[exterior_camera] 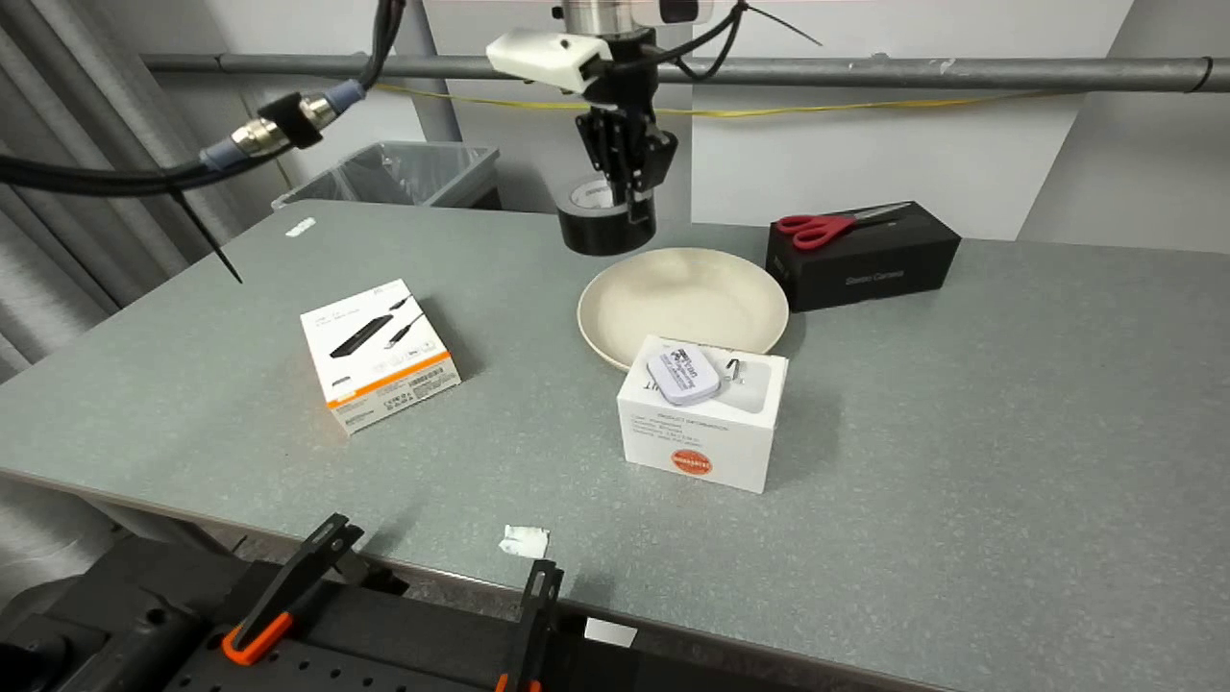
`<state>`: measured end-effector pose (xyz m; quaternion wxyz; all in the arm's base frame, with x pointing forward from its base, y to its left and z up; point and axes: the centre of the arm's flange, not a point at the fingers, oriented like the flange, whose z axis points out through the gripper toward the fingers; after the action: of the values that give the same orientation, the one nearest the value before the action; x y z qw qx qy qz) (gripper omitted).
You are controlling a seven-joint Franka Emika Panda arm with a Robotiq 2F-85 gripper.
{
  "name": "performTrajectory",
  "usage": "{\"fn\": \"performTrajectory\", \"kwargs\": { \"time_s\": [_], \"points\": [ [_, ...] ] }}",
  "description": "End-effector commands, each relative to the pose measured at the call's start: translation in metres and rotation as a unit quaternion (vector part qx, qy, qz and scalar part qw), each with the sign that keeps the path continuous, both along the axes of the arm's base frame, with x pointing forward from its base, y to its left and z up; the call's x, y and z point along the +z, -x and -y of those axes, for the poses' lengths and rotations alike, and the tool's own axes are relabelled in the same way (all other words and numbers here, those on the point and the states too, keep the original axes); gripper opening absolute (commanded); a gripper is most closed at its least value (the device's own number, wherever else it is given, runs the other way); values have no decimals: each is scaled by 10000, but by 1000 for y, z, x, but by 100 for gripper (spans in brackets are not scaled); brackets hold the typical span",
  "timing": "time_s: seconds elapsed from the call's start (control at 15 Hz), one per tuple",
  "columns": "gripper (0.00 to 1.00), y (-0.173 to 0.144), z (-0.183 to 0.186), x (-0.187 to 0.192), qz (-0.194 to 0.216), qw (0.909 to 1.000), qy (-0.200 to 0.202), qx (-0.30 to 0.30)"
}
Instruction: Put the masking tape on the plate
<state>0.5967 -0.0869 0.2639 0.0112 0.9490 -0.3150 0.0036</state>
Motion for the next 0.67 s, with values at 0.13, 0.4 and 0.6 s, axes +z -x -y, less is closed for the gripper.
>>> {"fn": "performTrajectory", "kwargs": {
  "time_s": [0.13,0.4,0.6],
  "points": [
    [6,8,58,-36,-199,9972,-149,-708],
    [6,3,73,-65,-335,9933,-190,-1086],
    [6,-5,76,-85,-452,9913,-206,-1215]
  ]
}}
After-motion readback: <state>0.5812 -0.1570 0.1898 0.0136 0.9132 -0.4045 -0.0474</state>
